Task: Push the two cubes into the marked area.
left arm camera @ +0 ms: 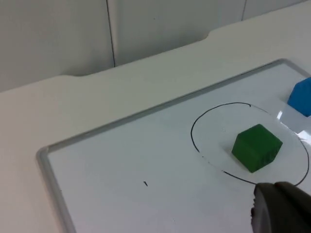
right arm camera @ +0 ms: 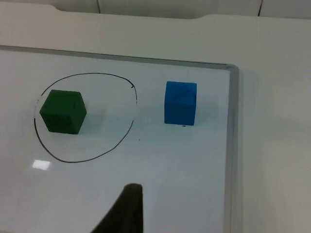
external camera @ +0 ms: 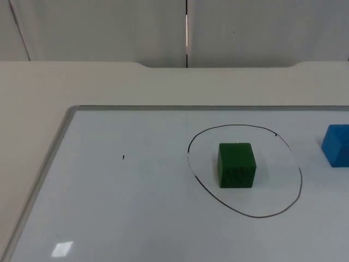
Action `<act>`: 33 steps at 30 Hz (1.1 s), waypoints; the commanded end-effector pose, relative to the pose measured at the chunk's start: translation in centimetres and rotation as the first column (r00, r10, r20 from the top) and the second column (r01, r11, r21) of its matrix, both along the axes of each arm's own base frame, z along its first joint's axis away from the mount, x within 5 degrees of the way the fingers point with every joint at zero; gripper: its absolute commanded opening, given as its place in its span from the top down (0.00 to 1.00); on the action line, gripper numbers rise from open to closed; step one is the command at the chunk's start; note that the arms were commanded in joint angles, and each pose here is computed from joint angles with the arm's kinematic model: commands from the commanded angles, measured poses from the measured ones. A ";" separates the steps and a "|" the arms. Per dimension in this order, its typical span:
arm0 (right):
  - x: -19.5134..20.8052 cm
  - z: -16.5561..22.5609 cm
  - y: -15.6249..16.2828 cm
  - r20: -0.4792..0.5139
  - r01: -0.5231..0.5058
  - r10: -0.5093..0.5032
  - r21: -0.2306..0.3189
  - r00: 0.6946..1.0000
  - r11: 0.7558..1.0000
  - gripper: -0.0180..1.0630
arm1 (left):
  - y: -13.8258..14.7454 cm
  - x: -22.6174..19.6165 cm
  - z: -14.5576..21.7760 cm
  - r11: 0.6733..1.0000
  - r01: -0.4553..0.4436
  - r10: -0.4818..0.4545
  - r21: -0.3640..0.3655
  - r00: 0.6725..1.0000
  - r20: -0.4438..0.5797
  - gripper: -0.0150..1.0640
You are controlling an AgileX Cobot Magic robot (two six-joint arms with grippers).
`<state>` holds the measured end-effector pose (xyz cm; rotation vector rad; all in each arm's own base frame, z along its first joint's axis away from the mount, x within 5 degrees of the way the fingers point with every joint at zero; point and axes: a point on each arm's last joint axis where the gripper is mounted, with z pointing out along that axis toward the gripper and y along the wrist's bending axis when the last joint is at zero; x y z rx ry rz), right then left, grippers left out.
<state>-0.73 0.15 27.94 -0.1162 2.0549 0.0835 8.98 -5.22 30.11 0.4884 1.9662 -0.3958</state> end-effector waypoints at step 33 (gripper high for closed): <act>0.0 0.1 0.0 0.012 0.008 -0.008 -0.008 1.000 1.000 0.01 | 5.2 -8.8 -1.3 0.990 -0.138 0.138 0.003 0.990 -0.013 0.99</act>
